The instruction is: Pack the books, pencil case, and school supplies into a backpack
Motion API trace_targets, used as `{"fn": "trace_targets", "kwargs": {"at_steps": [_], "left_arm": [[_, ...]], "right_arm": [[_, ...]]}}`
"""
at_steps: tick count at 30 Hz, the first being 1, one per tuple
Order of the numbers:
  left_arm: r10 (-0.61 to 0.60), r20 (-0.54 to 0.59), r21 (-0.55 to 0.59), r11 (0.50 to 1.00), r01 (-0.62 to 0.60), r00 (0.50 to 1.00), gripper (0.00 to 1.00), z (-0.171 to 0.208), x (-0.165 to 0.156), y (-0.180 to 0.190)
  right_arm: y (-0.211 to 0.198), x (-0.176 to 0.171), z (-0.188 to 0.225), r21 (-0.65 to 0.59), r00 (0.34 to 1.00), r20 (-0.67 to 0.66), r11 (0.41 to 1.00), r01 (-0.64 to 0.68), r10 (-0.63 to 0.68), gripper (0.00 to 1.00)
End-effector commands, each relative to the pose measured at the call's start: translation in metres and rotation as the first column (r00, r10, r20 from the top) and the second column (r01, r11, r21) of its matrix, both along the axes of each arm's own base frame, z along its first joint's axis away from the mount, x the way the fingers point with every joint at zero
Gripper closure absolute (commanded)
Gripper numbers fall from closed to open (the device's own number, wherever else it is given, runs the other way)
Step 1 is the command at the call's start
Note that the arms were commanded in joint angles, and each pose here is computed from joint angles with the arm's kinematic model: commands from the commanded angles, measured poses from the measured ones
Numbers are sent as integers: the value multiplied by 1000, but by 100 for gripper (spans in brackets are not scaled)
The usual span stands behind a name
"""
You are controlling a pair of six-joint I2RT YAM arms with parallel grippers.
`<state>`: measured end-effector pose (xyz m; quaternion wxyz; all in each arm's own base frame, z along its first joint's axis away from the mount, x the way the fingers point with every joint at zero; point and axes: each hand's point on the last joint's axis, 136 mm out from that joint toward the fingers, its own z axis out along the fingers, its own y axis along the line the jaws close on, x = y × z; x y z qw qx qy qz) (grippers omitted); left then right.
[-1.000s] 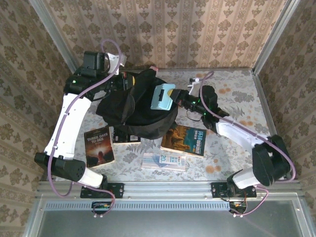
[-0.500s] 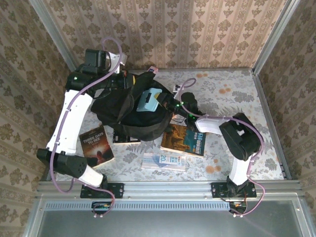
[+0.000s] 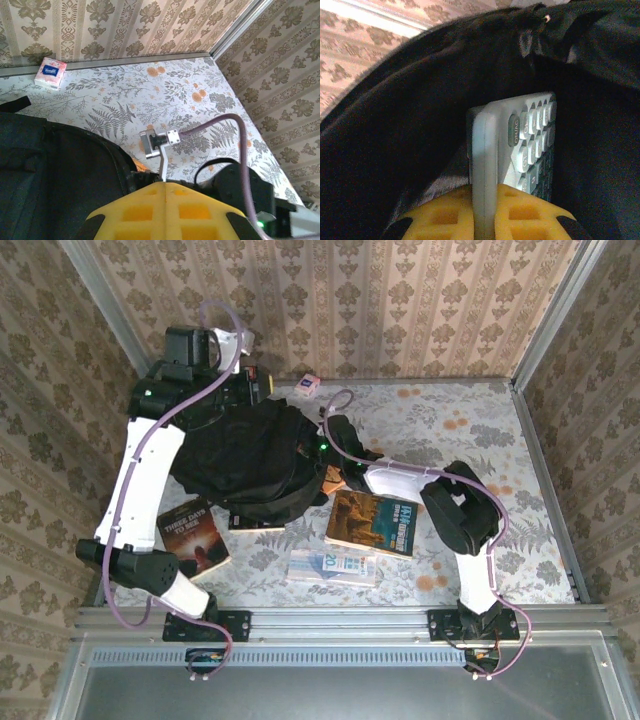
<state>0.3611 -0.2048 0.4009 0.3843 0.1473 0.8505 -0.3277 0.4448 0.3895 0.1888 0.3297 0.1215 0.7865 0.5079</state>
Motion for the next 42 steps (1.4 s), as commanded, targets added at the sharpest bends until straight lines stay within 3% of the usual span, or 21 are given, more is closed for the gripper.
{"fn": "trace_targets", "kwargs": {"at_steps": [1,2,4,5,10,13,16,21,31,33,35,42], "left_arm": [[31,-28,39,999,-30,999,100,-18,4,6],[44,-51,55,998,-42,998,99,-27,4,8],[43,-111,99,995,-32,993,62,-52,0,7],[34,-137,125,992,-17,990,52,-63,-5,4],[-17,-166,257,965,60,986,30,-103,-37,-6],[-55,-171,304,947,106,984,25,-118,-54,-12],[-47,-182,383,917,114,982,24,-135,-64,-6],[-42,-187,410,905,116,982,25,-152,-74,-1],[0,-123,594,801,74,992,16,-176,-56,-5],[20,-106,628,776,52,994,19,-177,-50,-3],[36,-91,645,764,31,995,30,-177,-44,-1],[9,-86,589,807,44,996,95,-163,-40,-3]], "right_arm": [[-9,-2,9,-64,1000,17,998,4,-3,100],[-8,-2,5,-48,1000,-1,999,2,-2,100],[-3,-1,0,1,1000,-25,1000,-13,14,100],[0,-1,-1,22,999,-34,1000,-20,21,100],[8,-1,3,85,998,-47,995,-43,47,100],[9,-1,9,108,997,-46,993,-50,55,100],[11,0,15,158,996,-50,986,-59,68,100],[13,2,24,251,994,-60,965,-70,87,100],[13,2,36,316,993,-61,946,-76,100,100],[13,2,36,319,993,-63,945,-75,100,100],[12,1,34,320,993,-67,945,-71,98,100],[7,-1,25,304,993,-81,951,-55,84,100]]}}
